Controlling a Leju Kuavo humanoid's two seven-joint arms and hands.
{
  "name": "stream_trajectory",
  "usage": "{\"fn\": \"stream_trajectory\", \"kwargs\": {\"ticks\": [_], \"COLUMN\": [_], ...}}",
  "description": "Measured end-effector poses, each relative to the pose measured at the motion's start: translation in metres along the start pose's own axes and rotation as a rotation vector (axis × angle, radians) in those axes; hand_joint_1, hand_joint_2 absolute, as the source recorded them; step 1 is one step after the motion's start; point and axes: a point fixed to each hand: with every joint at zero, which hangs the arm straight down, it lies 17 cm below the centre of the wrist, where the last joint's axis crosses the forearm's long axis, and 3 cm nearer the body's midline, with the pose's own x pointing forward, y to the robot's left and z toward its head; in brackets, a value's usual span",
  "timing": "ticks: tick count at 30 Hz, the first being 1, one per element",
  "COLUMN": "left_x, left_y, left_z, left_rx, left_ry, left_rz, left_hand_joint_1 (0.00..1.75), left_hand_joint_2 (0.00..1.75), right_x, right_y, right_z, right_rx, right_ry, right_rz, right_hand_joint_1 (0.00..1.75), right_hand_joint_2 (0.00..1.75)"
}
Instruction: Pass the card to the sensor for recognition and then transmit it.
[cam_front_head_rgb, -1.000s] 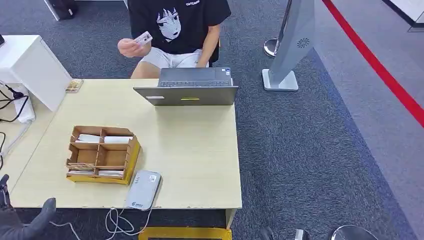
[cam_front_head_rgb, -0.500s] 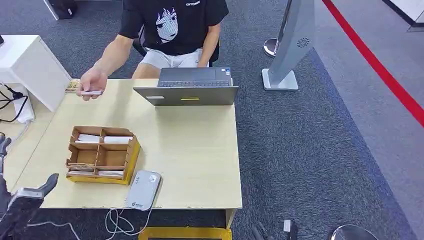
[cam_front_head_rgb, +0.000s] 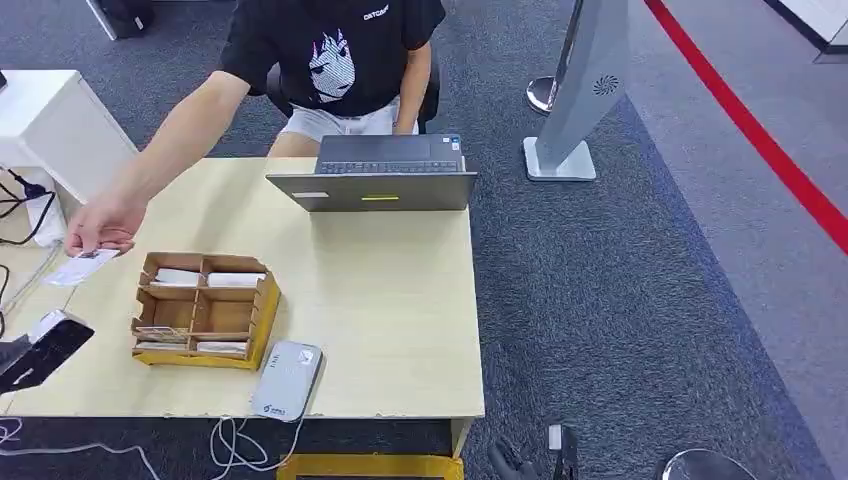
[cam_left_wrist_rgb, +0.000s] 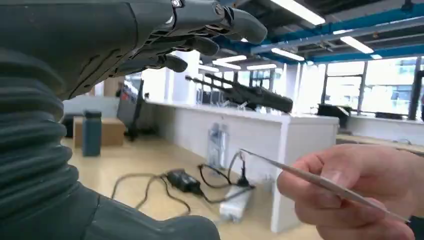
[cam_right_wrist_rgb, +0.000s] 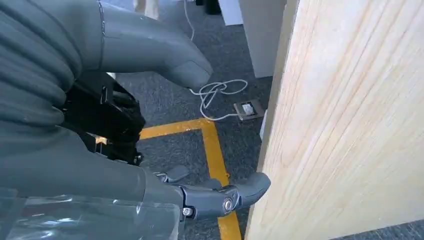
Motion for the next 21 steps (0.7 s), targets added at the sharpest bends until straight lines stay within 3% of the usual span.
{"fn": "stream_trajectory", "kwargs": {"ticks": [3,4,11,21], "left_x": [-0.008,-0.008,-0.006,-0.002], "left_y": [0.013,0.018,0.054,0.061], "left_z": [-0.016,-0.021,-0.048,-0.051], "left_rx": [0.031,0.044,0.166,0.209], "left_ry": [-0.002,-0.006,-0.037,-0.051], "left_rz": [-0.106,-0.139,-0.306,-0.327], "left_hand_joint_1": [0.00,1.71,1.75,1.75], "left_hand_joint_2": [1.75,1.75,1.75,1.75], "right_x": [0.000,0.000,0.000,0.000], "right_y": [0.002,0.003,0.005,0.006], "right_z": [-0.001,-0.001,-0.003,-0.004], "right_rx": [0.004,0.004,-0.003,-0.004], "right_ry": [0.002,0.002,0.002,0.000], "right_rz": [0.019,0.025,0.061,0.075], "right_hand_joint_1": [0.00,0.00,0.00,0.00], "right_hand_joint_2": [1.75,1.75,1.75,1.75]}}
